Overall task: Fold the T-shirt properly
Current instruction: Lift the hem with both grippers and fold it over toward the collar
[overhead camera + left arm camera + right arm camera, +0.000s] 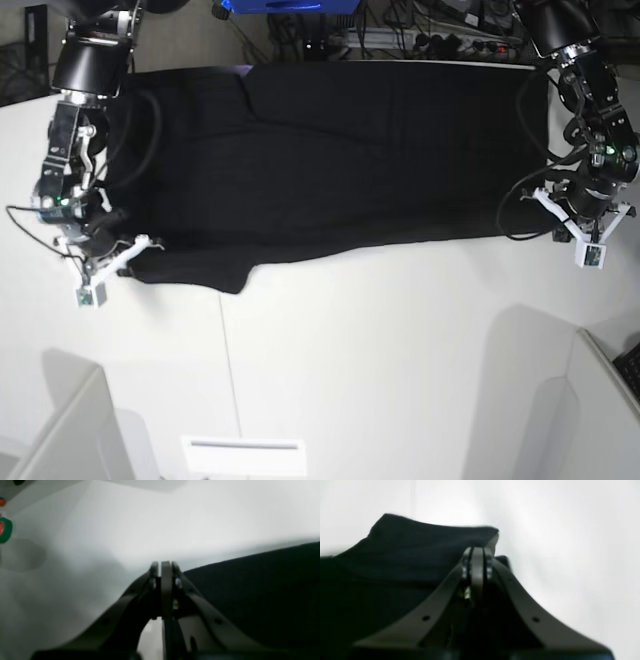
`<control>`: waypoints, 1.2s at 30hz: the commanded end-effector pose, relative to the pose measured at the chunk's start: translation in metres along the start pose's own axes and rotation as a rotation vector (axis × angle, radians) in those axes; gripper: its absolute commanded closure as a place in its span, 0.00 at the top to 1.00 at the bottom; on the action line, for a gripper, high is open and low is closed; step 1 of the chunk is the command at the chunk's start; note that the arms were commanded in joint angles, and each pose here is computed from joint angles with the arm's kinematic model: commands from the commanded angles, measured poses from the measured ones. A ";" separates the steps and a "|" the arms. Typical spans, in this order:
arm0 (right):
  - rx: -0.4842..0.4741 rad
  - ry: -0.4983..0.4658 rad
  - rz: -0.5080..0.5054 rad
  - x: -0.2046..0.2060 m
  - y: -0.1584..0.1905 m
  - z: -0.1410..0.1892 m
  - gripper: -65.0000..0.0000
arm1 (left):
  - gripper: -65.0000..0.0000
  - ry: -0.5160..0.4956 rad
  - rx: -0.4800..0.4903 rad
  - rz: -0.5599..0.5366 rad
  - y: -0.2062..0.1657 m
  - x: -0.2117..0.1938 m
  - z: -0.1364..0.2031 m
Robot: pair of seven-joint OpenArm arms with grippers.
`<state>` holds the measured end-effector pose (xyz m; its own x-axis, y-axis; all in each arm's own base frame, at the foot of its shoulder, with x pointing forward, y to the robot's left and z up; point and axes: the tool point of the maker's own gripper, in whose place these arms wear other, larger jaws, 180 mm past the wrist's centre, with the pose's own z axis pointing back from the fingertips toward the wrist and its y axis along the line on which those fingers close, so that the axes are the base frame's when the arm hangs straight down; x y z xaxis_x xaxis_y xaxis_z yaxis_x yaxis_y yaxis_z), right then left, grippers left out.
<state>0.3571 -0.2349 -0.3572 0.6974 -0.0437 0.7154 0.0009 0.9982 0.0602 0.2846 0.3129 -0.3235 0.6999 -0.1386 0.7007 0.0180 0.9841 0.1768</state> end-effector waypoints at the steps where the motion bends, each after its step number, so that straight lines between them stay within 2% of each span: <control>1: -0.025 -0.061 0.004 0.022 -0.011 0.010 0.00 | 0.00 -0.048 0.016 -0.027 0.005 0.014 0.008; 12: -0.046 -0.034 0.039 0.008 -0.012 0.032 0.00 | 0.00 -0.034 0.016 -0.078 -0.004 0.002 0.025; 21: -0.138 0.001 -0.001 -0.006 -0.042 0.066 0.00 | 0.00 -0.012 0.012 -0.089 -0.006 -0.008 0.028; 25: -0.135 0.011 0.003 -0.014 -0.033 0.077 0.00 | 0.00 -0.014 0.013 -0.104 -0.008 -0.008 0.033; 31: -0.176 0.059 -0.041 -0.028 -0.044 0.091 0.00 | 0.00 -0.008 0.011 -0.103 -0.009 -0.011 0.033; 36: -0.198 0.094 -0.037 -0.035 -0.047 0.103 0.00 | 0.00 0.005 0.010 -0.110 -0.009 -0.016 0.035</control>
<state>0.2525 -0.2776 -0.3250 0.7830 -0.1063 0.6129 0.1595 0.9867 -0.0327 0.2426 0.2995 -0.3248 0.7246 -0.2223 0.6523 0.0869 0.9685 0.2335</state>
